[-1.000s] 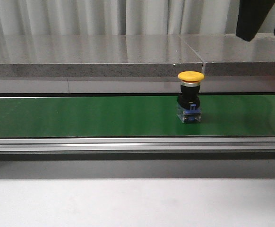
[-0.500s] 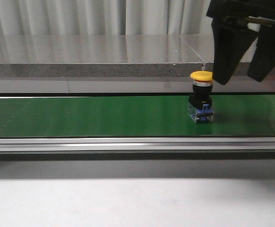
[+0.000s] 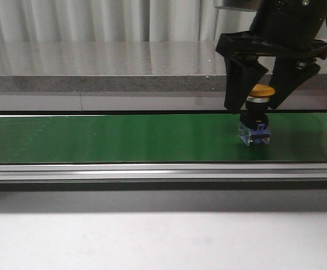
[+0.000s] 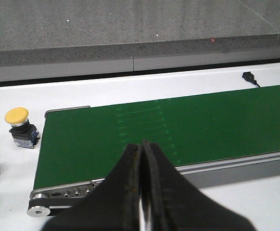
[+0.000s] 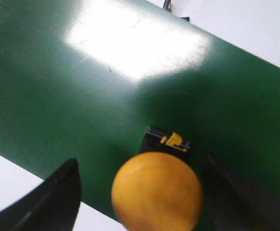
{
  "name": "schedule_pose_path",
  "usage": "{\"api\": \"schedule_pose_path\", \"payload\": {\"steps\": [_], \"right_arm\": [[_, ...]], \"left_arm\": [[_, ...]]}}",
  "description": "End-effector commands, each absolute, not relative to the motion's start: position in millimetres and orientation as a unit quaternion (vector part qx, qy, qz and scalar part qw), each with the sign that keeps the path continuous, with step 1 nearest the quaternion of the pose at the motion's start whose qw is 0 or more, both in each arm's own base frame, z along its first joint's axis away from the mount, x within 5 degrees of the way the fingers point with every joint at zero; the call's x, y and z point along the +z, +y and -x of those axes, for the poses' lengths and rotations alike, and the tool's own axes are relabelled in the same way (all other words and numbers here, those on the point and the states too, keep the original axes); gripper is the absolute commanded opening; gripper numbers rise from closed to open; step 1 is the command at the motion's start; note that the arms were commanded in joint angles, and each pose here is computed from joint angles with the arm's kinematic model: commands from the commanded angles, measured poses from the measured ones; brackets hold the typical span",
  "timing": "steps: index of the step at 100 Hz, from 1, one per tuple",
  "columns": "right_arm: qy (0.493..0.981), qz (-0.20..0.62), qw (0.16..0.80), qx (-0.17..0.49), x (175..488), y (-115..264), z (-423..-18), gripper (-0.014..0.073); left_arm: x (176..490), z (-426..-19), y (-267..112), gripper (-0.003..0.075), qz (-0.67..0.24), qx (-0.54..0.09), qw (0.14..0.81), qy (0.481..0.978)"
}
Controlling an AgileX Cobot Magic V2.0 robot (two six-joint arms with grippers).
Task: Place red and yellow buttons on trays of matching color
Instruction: 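Lower the right gripper onto the yellow button, grasp and lift it, then carry the yellow button into the yellow tray and release it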
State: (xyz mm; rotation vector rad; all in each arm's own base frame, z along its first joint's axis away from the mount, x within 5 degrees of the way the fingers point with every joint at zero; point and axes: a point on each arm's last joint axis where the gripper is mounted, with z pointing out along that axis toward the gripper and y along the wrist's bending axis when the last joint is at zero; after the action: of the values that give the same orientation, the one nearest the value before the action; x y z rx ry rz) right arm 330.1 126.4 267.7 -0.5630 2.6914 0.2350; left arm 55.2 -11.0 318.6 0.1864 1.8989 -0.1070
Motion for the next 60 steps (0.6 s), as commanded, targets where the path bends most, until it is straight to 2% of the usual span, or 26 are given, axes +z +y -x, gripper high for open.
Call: {"api": "schedule_pose_path", "payload": {"steps": [1,13,22,42,60], "right_arm": [[0.946,0.203,0.236,0.088,289.7,125.1,-328.7,0.0444],[0.947,0.202,0.232,0.088,289.7,124.8,-327.9,0.0262],[0.947,0.201,0.235,0.089,291.9,124.4,-326.8,0.0186],[0.949,0.148,0.263,0.091,311.9,117.5,-318.8,0.0162],[0.954,0.063,0.288,0.054,333.0,100.6,-307.3,0.0162]], "left_arm": [[332.3,-56.7,-12.0,-0.0021,-0.076,-0.056,0.611,0.786],[332.3,-56.7,-12.0,-0.0021,-0.076,-0.056,0.611,0.786],[332.3,-56.7,-12.0,-0.0021,-0.076,-0.056,0.611,0.786],[332.3,-56.7,-12.0,-0.0021,-0.076,-0.056,0.611,0.786],[332.3,-56.7,-12.0,-0.0021,-0.076,-0.056,0.611,0.786]]}}
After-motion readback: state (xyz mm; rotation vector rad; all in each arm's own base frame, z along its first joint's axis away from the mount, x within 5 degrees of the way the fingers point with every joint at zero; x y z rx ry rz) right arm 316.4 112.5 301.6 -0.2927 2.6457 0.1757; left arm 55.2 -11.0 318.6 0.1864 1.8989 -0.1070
